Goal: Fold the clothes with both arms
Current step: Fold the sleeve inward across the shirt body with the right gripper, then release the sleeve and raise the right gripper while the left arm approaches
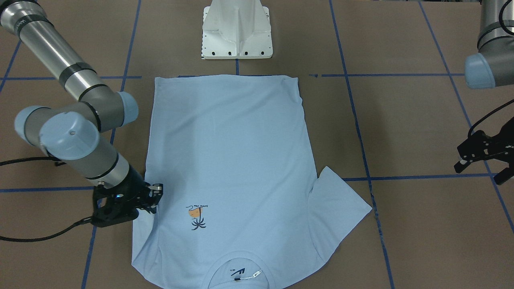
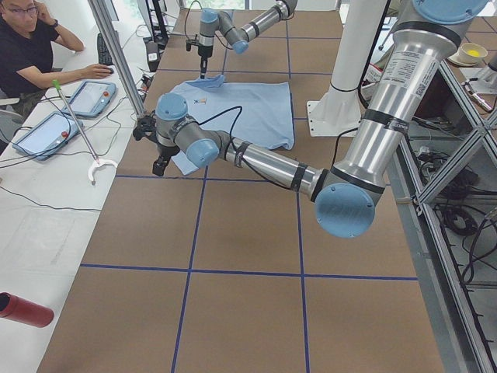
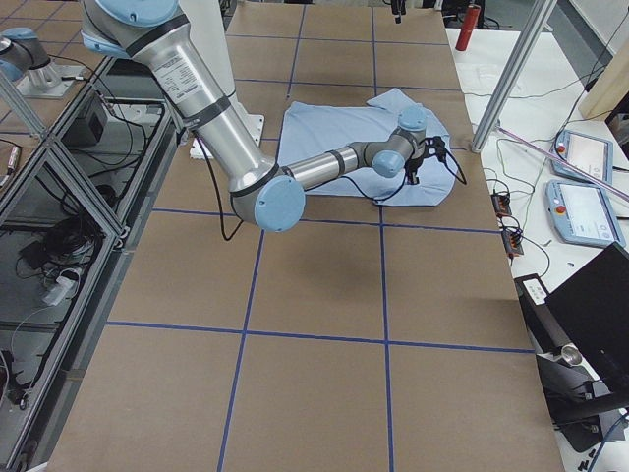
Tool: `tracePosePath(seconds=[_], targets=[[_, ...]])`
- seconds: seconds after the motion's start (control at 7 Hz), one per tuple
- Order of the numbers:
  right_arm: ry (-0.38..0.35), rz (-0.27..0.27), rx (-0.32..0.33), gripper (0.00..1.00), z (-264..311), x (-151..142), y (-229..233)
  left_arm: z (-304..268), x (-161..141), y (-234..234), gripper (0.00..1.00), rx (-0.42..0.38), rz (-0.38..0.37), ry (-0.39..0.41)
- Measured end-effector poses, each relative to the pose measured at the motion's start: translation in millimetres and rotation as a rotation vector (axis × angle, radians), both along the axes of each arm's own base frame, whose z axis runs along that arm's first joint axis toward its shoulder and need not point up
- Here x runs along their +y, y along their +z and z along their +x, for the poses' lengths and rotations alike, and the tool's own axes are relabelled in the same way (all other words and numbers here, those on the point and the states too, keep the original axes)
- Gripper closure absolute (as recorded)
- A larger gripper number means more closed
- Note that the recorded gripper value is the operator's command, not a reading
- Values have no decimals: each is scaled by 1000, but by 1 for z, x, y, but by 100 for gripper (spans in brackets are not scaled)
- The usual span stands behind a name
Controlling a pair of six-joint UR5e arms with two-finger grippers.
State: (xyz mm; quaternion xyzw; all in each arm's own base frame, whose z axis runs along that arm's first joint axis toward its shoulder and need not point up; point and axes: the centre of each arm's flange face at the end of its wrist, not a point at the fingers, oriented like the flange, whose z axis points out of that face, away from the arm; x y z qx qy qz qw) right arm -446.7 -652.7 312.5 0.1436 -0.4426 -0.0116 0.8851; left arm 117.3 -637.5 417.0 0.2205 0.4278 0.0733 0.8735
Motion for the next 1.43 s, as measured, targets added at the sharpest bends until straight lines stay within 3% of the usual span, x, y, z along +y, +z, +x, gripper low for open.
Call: tracePosePath(seconds=[0.14, 0.43, 0.71, 1.0, 1.14, 1.43], targets=[[29, 10, 33, 100, -36, -3, -29, 0, 0, 0, 0, 0, -1, -1], [80, 26, 108, 1, -84, -19, -55, -1, 0, 1, 0, 0, -3, -2], [103, 38, 130, 0, -93, -24, -57, 0, 0, 2, 0, 0, -5, -1], [133, 30, 101, 0, -87, -27, -67, 2, -4, 2, 0, -6, -13, -13], [148, -19, 65, 0, -76, -26, -75, 12, -10, -4, 0, -11, -30, -43], [116, -191, 60, 0, -17, -16, -79, 69, -12, -22, 0, -14, -80, -106]])
